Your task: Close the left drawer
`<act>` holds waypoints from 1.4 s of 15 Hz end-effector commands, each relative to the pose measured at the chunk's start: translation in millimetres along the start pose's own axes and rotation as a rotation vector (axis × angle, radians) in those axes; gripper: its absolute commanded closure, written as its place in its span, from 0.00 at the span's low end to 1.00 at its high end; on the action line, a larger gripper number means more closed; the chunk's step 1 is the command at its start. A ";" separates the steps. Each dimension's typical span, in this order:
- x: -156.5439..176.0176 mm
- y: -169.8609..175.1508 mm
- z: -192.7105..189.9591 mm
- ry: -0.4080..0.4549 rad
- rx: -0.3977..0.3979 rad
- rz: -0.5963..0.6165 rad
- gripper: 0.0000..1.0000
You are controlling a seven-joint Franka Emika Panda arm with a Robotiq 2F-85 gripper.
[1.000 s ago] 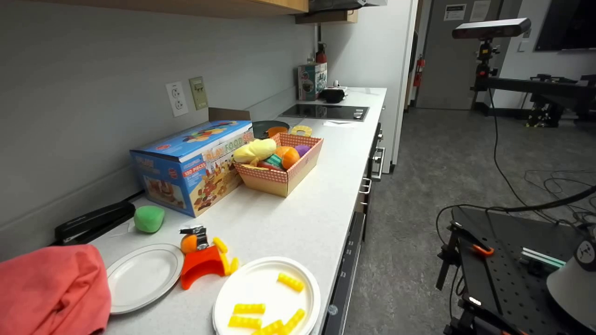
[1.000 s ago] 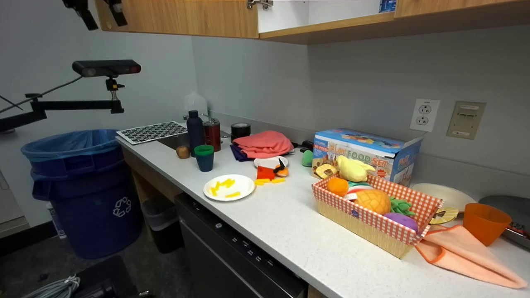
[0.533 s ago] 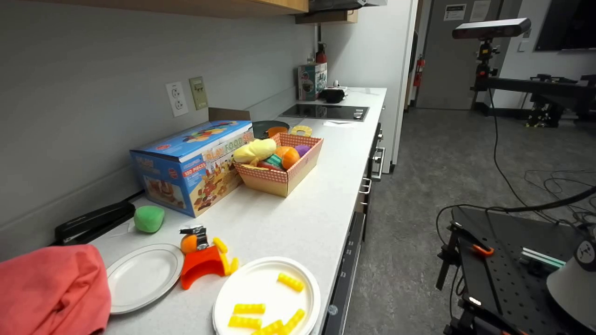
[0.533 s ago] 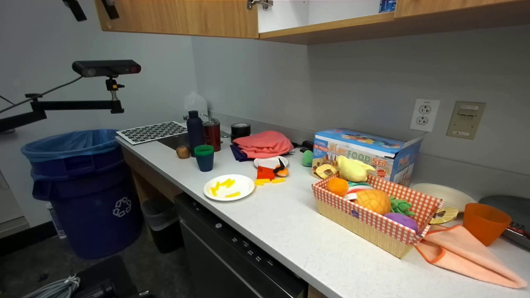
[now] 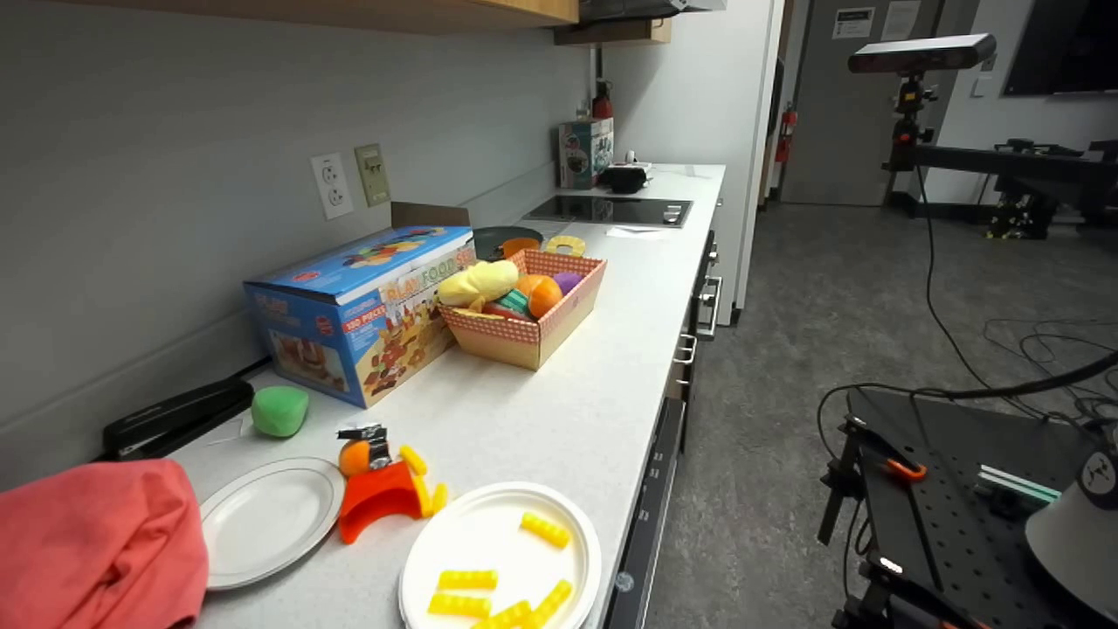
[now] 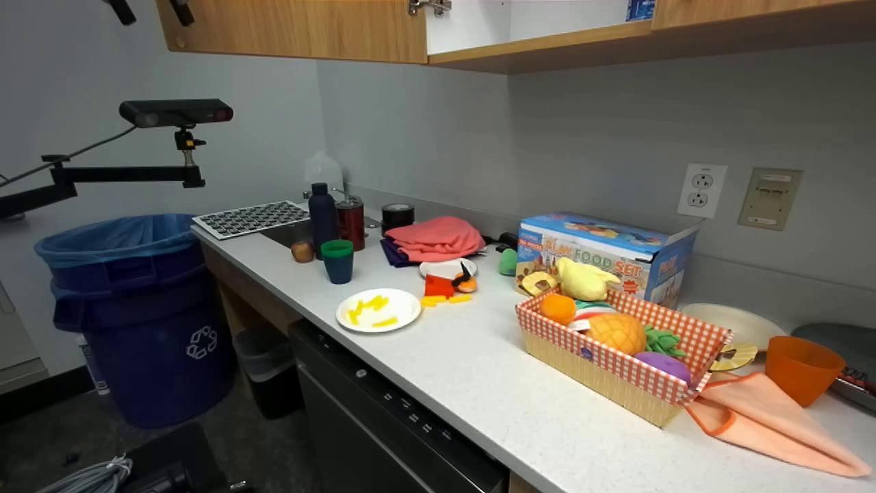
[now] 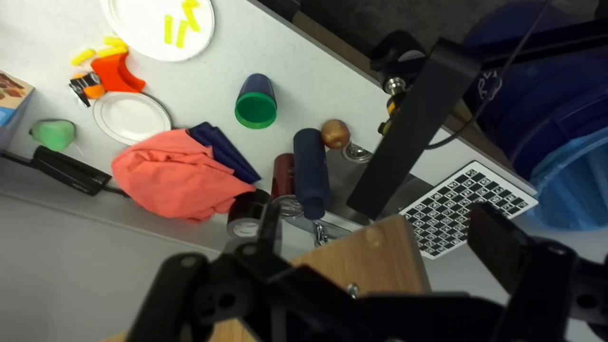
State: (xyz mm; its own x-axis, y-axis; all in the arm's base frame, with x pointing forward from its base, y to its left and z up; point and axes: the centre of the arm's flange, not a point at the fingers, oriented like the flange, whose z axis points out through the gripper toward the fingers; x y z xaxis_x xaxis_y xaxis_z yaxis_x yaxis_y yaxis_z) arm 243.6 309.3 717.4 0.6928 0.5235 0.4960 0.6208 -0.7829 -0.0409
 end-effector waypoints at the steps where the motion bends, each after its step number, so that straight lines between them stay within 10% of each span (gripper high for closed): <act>1: 3.1 -12.3 -2.9 0.096 0.057 -0.017 0.00; 11: 27.1 -13.9 13.4 0.351 -0.020 0.088 0.00; 21: 4.1 -16.2 -11.7 0.318 -0.305 0.210 0.00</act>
State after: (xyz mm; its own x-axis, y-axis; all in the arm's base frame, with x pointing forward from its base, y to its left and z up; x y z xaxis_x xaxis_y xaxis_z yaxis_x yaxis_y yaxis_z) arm 243.5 334.1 719.8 0.5938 0.2830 0.7532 0.4327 -0.9015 -0.0025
